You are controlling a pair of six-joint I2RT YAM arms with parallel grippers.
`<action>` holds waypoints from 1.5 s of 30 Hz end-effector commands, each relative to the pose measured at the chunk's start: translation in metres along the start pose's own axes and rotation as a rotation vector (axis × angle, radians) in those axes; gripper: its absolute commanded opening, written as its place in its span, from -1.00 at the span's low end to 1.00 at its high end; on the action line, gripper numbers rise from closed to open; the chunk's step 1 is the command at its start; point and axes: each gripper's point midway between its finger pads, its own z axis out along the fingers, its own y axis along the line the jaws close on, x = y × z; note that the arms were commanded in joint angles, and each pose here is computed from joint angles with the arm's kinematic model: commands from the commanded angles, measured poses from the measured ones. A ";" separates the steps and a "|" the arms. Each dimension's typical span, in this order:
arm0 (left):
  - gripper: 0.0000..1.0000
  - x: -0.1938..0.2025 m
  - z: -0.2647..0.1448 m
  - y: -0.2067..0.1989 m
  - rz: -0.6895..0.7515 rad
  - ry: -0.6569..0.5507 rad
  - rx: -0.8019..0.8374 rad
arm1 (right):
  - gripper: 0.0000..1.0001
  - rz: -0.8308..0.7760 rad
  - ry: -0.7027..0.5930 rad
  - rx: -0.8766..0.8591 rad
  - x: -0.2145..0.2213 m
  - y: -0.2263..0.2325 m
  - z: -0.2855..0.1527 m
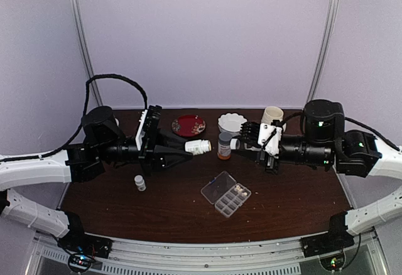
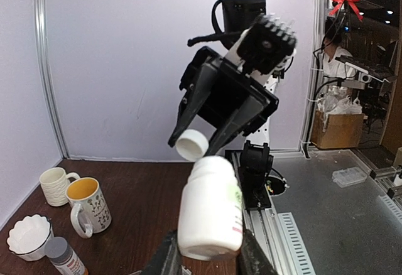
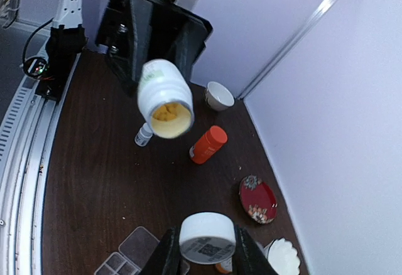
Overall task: Sort the pills into containers
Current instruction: Unscrew the lid of the pill bottle.
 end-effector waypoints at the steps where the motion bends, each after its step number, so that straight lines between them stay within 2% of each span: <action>1: -1.00 -0.012 -0.007 0.001 0.091 -0.061 -0.036 | -1.00 0.431 0.211 0.136 0.060 -0.005 0.000; 7: -1.00 0.010 -0.006 0.007 0.101 -0.042 -0.062 | -1.00 0.750 0.464 0.155 0.133 0.020 0.002; 10: -1.00 0.022 -0.005 0.008 0.103 -0.043 -0.068 | -1.00 0.847 0.505 0.106 0.148 0.036 0.008; 16: -1.00 0.045 0.004 0.004 0.124 -0.022 -0.074 | -1.00 1.052 0.323 -0.077 0.114 0.058 0.036; 19: -1.00 0.051 0.008 0.005 0.122 -0.028 -0.077 | -1.00 1.112 0.299 -0.129 0.103 0.064 0.051; 26: -1.00 0.064 0.017 0.006 0.105 -0.016 -0.069 | -1.00 1.154 0.244 -0.164 0.081 0.070 0.071; 35: -1.00 0.075 0.027 0.003 0.091 0.002 -0.044 | -1.00 1.182 0.135 -0.144 0.057 0.053 0.072; 45: -1.00 0.095 0.036 -0.004 0.083 0.069 -0.029 | -1.00 1.187 0.113 -0.150 0.049 0.049 0.068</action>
